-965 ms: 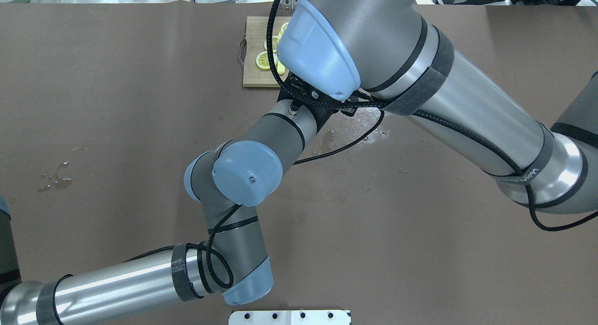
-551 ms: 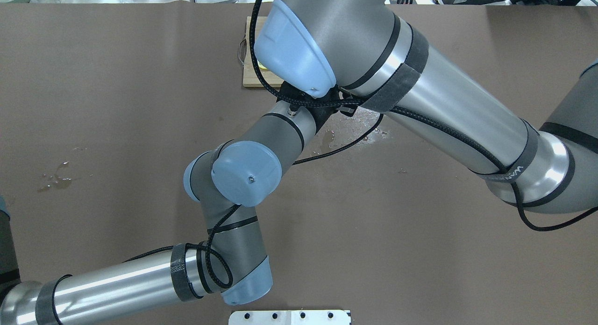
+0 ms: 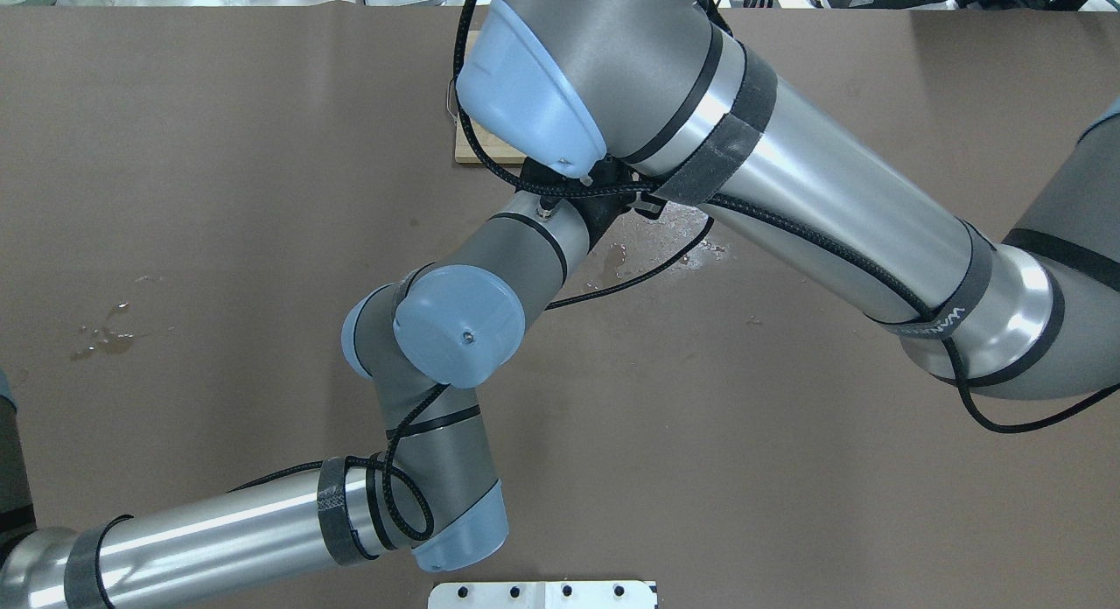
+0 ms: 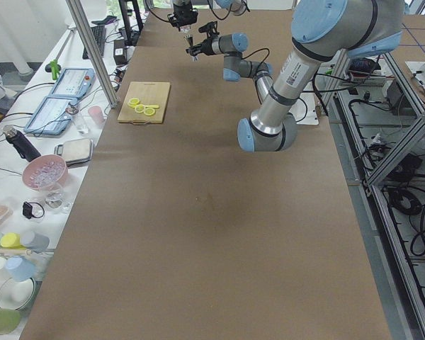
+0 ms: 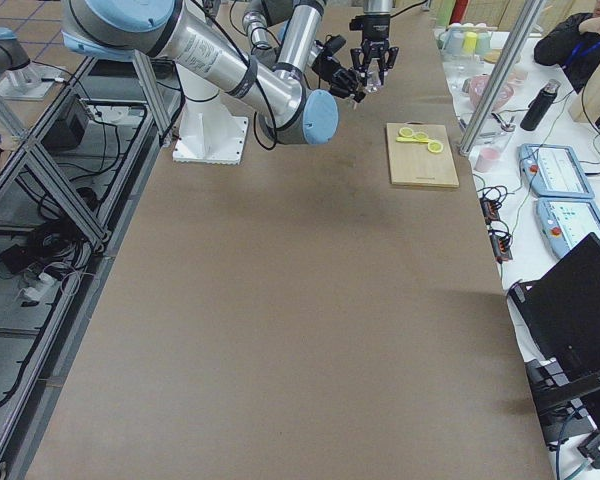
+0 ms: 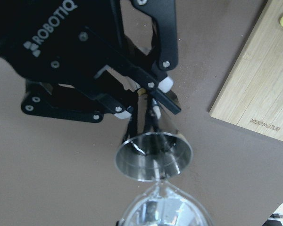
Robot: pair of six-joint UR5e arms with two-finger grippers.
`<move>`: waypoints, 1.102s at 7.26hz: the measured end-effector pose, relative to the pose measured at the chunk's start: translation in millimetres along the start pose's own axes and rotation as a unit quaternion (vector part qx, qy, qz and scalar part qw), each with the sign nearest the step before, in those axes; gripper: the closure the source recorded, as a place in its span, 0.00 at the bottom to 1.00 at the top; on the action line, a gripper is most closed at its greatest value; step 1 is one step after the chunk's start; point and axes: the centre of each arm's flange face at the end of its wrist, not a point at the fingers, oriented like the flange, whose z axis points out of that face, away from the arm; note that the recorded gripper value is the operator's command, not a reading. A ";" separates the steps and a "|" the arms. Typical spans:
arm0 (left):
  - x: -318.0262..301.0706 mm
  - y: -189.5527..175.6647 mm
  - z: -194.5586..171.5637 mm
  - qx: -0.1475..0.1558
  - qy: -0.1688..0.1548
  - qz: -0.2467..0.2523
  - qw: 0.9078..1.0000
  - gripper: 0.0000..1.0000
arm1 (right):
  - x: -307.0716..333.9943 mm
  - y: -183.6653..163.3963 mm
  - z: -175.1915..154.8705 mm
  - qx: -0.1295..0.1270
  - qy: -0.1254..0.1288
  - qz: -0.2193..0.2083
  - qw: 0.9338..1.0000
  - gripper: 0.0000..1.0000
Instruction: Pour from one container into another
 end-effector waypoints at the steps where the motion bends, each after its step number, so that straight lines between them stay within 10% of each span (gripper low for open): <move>1: -0.1 0.2 0.0 0.000 0.000 0.000 1.000 1.00 | 1.0 -0.8 1.3 -0.002 -0.001 -0.006 1.000 1.00; 8: -1.7 7.4 4.5 -0.006 -0.004 0.005 1.000 1.00 | -6.4 -9.1 -7.2 0.010 0.019 -0.028 0.999 1.00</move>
